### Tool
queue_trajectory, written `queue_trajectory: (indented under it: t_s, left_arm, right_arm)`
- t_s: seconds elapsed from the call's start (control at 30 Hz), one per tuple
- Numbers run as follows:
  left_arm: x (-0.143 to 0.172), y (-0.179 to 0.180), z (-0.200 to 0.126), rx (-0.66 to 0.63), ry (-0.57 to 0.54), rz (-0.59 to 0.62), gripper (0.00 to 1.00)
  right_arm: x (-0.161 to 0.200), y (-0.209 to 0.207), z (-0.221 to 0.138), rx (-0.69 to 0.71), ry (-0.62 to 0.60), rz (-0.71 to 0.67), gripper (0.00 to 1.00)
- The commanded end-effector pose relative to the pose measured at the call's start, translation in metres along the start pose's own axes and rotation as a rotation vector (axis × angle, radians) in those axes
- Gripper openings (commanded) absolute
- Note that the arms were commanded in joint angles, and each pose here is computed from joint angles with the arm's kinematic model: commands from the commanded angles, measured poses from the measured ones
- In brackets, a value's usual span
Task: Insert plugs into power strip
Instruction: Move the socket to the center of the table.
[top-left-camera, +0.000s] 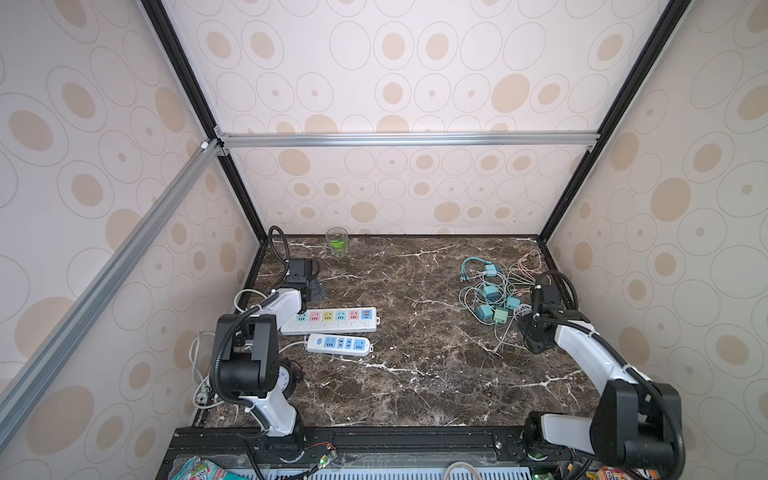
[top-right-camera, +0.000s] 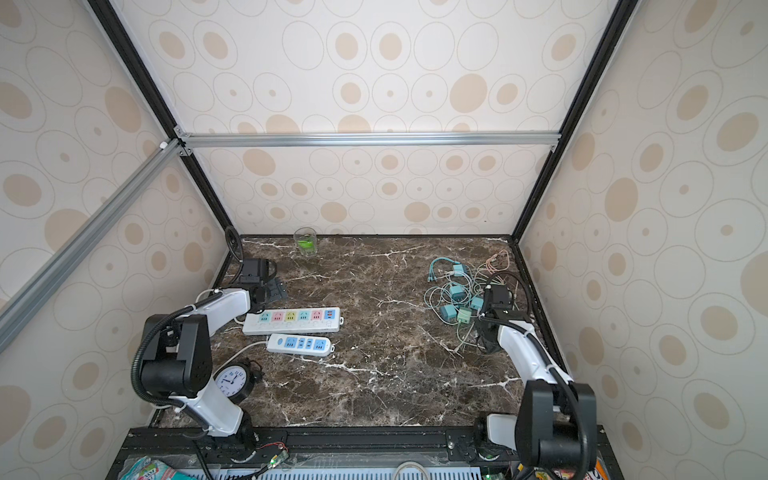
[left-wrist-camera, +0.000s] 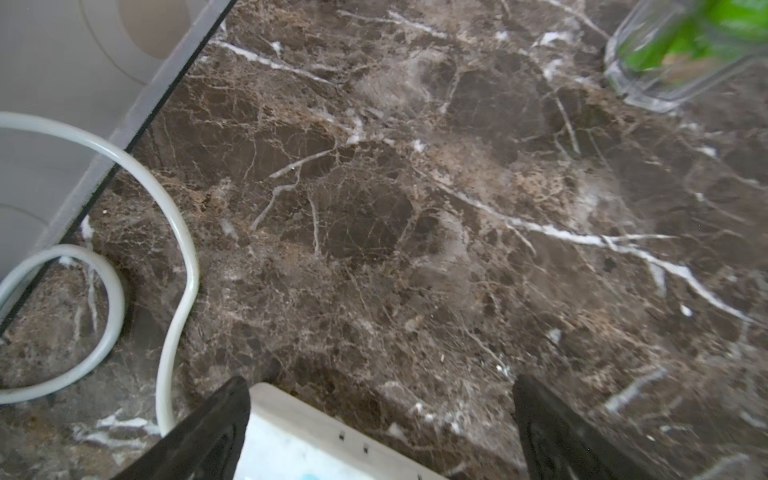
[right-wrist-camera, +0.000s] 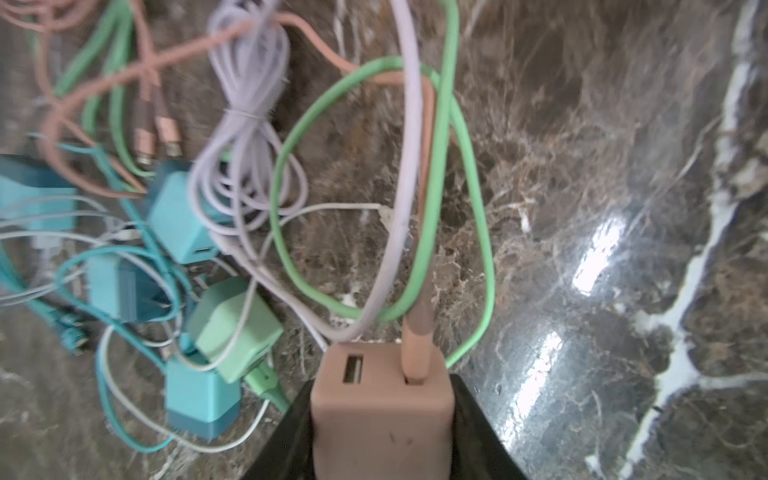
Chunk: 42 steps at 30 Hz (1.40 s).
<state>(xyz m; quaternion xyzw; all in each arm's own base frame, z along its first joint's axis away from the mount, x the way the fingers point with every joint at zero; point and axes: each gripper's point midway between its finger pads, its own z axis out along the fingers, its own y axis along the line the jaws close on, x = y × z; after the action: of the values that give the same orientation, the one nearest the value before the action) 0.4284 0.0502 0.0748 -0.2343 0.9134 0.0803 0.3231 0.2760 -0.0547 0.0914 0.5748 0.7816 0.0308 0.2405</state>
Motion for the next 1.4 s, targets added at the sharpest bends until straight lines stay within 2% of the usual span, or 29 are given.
queue_trajectory:
  t_s: [0.0,0.2,0.43,0.57,0.67,0.9,1.03,1.23,1.37]
  left_arm:
    - [-0.003,0.024,0.008,-0.118,0.028,-0.006,0.98]
    - [0.022,0.042,0.031,-0.053,0.132,-0.086,0.98]
    - [0.053,0.019,0.036,0.111,0.234,-0.146,0.98]
    - [0.059,0.009,0.032,0.177,0.247,-0.205,0.98]
    - [0.061,-0.008,0.023,0.264,0.265,-0.263,0.98]
    - [0.078,-0.044,-0.002,0.381,0.283,-0.422,0.98]
    - [0.095,-0.067,-0.016,0.42,0.309,-0.474,0.98]
    - [0.124,-0.111,-0.038,0.478,0.348,-0.477,0.98]
    - [0.138,-0.142,-0.047,0.537,0.366,-0.43,0.98]
  right_arm:
    - [-0.017,0.0,-0.019,-0.049,-0.101,-0.078,0.0]
    - [-0.022,0.029,-0.053,-0.202,-0.155,-0.245,0.0]
    - [0.002,0.068,-0.065,-0.377,-0.09,-0.431,0.0]
    - [0.014,0.083,-0.068,-0.429,-0.082,-0.523,0.0]
    - [0.021,0.095,-0.071,-0.461,-0.078,-0.573,0.0]
    - [0.035,0.117,-0.067,-0.515,-0.047,-0.615,0.0]
    - [0.044,0.127,-0.062,-0.529,-0.023,-0.636,0.0]
    - [0.06,0.139,-0.056,-0.553,0.011,-0.676,0.0]
    - [0.065,0.144,-0.052,-0.544,0.023,-0.682,0.0]
